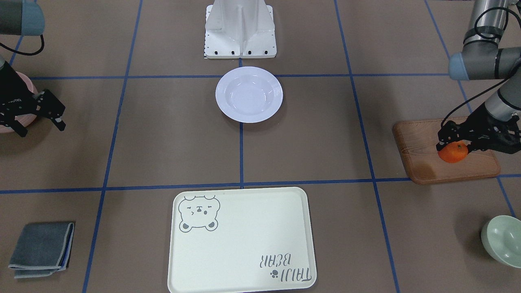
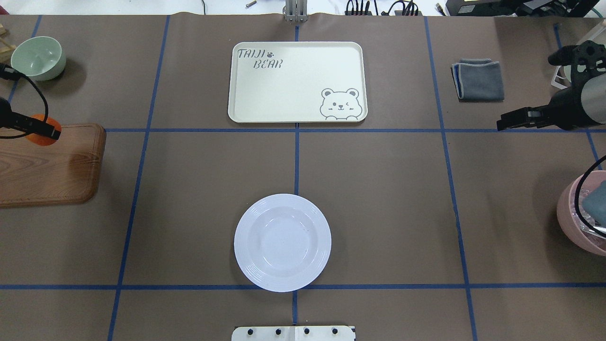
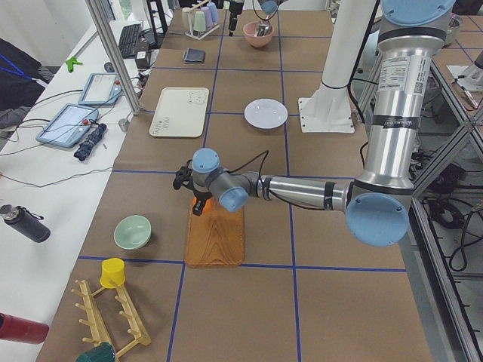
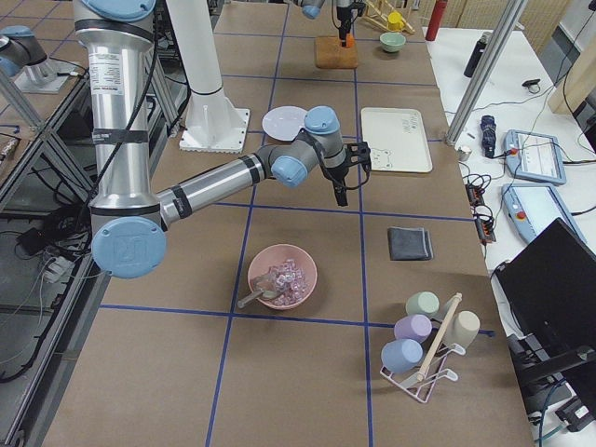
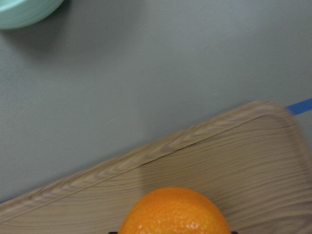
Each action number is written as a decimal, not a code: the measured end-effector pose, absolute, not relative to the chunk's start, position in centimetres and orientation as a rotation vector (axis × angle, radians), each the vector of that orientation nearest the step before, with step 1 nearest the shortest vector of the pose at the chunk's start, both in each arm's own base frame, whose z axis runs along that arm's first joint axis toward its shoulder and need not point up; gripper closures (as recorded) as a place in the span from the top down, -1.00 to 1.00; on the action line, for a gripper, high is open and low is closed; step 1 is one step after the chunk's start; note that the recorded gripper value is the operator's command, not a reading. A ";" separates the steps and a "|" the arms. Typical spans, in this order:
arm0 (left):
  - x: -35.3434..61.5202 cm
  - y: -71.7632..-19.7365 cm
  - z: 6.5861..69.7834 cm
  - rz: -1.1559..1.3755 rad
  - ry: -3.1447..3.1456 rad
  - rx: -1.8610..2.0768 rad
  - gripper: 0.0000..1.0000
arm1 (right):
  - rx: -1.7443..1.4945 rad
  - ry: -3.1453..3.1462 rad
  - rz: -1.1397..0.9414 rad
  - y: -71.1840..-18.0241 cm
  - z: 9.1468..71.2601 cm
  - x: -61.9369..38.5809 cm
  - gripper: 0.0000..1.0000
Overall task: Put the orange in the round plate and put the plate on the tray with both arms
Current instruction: 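Close the left gripper on the orange and lift it, then carry the orange with the left gripper and release it onto the white plate, then withdraw the left arm while the right gripper reaches to the plate's rim, then grip the rim of the white plate with the right gripper, then slide the plate with the orange onto the bear tray using the right gripper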
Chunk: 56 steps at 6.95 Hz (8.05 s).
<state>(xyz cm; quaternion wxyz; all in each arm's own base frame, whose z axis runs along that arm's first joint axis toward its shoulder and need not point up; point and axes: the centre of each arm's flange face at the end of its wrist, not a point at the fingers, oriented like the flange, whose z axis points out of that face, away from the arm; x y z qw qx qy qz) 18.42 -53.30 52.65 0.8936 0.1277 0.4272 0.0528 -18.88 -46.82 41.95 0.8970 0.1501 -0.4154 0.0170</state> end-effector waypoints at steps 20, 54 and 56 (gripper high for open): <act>50.9 -37.3 16.6 -0.098 0.838 0.127 0.97 | 0.270 -1.156 0.455 -40.2 31.8 -32.7 1.00; -11.2 -45.4 63.6 0.041 0.809 0.059 0.97 | 0.173 -1.407 1.068 -22.8 25.9 -55.9 -1.00; -11.2 -45.5 63.5 0.041 0.809 0.060 0.97 | 0.228 -1.453 1.127 -23.8 24.1 -55.0 -1.00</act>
